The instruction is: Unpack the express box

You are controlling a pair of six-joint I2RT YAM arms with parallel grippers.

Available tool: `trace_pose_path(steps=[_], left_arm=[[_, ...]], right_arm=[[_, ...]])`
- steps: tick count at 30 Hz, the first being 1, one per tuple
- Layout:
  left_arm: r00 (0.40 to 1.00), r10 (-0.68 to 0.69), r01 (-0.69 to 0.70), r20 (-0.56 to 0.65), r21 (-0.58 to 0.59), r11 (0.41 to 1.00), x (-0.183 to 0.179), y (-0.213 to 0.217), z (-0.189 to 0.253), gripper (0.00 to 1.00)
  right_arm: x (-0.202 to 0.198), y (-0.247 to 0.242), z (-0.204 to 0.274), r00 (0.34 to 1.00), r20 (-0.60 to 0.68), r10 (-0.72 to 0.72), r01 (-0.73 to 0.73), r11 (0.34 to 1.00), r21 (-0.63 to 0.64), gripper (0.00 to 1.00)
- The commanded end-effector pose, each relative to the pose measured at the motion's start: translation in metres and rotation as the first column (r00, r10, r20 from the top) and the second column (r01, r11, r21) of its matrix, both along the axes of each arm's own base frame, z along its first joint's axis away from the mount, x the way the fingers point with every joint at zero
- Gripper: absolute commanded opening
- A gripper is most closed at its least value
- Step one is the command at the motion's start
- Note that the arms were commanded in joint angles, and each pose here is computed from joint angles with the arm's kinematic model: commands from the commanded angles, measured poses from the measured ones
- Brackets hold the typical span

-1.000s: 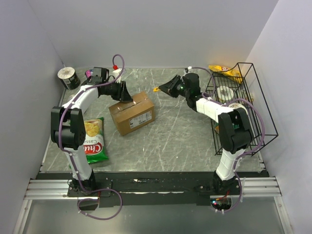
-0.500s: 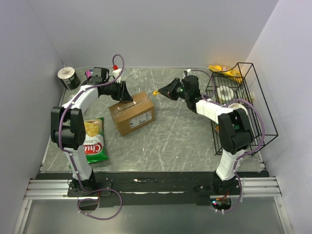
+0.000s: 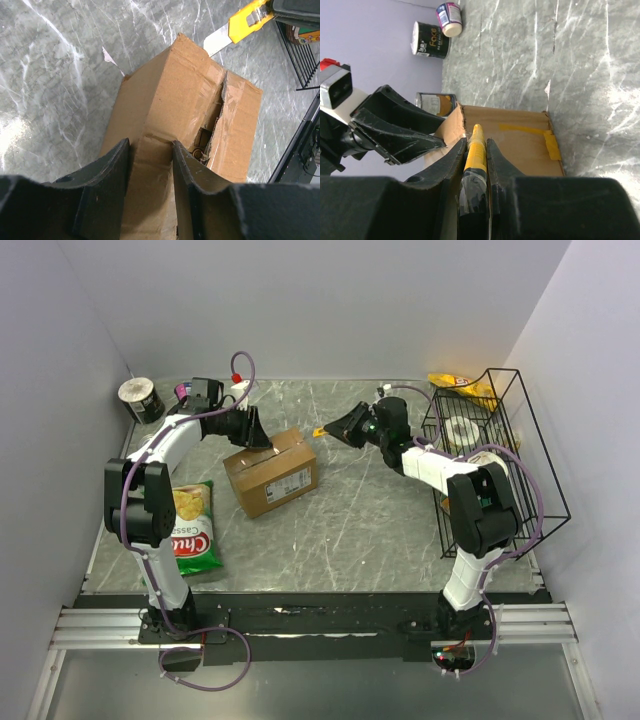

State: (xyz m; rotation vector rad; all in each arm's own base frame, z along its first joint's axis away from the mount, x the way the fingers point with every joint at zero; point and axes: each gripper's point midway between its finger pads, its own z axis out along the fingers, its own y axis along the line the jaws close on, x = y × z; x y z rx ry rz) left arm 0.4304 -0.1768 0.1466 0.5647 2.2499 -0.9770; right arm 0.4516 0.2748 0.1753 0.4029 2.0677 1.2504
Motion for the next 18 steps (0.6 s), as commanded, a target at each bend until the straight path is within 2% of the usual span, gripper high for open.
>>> trace_pose_path(steps=[1,18], left_arm=[[1.000,0.010,-0.010,0.014,0.045,0.999,0.0042,0.0049,-0.0087,0.01],[1.000,0.010,-0.010,0.012,0.048,0.999,0.0060,0.0050,-0.0108,0.01]], right_arm=[[0.0013,0.0035,0.0543,0.992,0.125,-0.001,-0.008,0.998,0.068,0.00],[-0.0007,0.0044,0.0557,0.993,0.120,0.005,-0.015,0.997,0.079,0.00]])
